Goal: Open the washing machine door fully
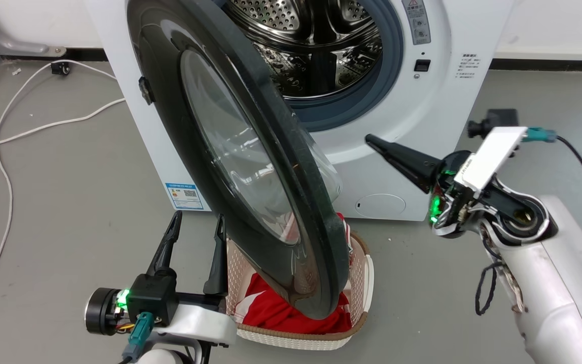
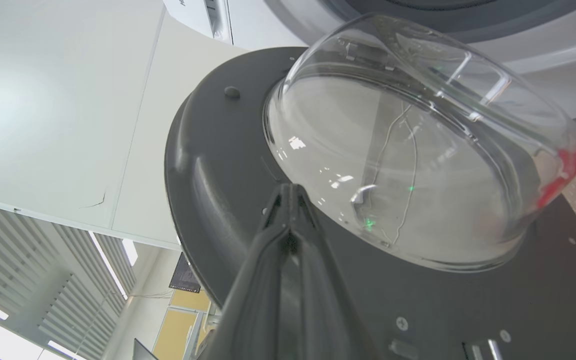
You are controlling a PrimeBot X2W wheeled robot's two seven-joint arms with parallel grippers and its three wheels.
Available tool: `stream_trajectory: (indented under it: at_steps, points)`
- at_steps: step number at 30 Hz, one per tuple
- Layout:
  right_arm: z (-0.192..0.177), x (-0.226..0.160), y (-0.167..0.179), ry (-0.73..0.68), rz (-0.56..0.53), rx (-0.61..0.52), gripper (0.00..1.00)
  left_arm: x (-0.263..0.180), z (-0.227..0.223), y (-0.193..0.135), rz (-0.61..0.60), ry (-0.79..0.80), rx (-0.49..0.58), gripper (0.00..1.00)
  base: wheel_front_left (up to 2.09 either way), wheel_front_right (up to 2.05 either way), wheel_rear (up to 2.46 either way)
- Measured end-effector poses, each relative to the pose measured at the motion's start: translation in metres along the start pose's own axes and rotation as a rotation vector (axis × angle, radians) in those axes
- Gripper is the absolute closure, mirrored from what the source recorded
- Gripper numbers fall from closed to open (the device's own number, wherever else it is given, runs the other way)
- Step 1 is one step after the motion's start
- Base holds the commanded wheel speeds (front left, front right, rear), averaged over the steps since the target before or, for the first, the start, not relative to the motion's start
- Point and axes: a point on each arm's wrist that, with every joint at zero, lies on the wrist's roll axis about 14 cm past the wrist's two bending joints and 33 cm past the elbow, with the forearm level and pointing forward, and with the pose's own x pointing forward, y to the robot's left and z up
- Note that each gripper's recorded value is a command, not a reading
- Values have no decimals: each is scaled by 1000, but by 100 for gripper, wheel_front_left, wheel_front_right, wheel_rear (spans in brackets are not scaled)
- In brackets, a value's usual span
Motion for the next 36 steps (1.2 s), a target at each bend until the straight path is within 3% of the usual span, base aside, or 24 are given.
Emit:
stream_trajectory:
  at_steps: [8,15,17,18,27,32,36]
  points:
    - [60,-66,-17,-452,-51,-89,100,3,0,1,7,-3,0,0,0,0,0]
    - [76,-147,-52,-759,-151,-95,100,4,0,1,5,-3,4,0,0,0,0]
    - [72,-165,-62,-812,-193,-109,52,4,-1,1,6,0,4,0,0,0,0]
    - [70,-173,-66,-838,-206,-109,0,4,-2,1,6,1,4,0,0,0,0]
    - [47,-224,-78,-1033,-350,-294,0,5,-2,1,2,1,4,0,0,0,0]
    - [45,-235,-66,-1048,-452,-573,0,6,-3,-2,-7,4,5,0,0,0,0]
    - [48,-235,-42,-1024,-520,-861,0,6,-4,-2,-11,6,7,0,0,0,0]
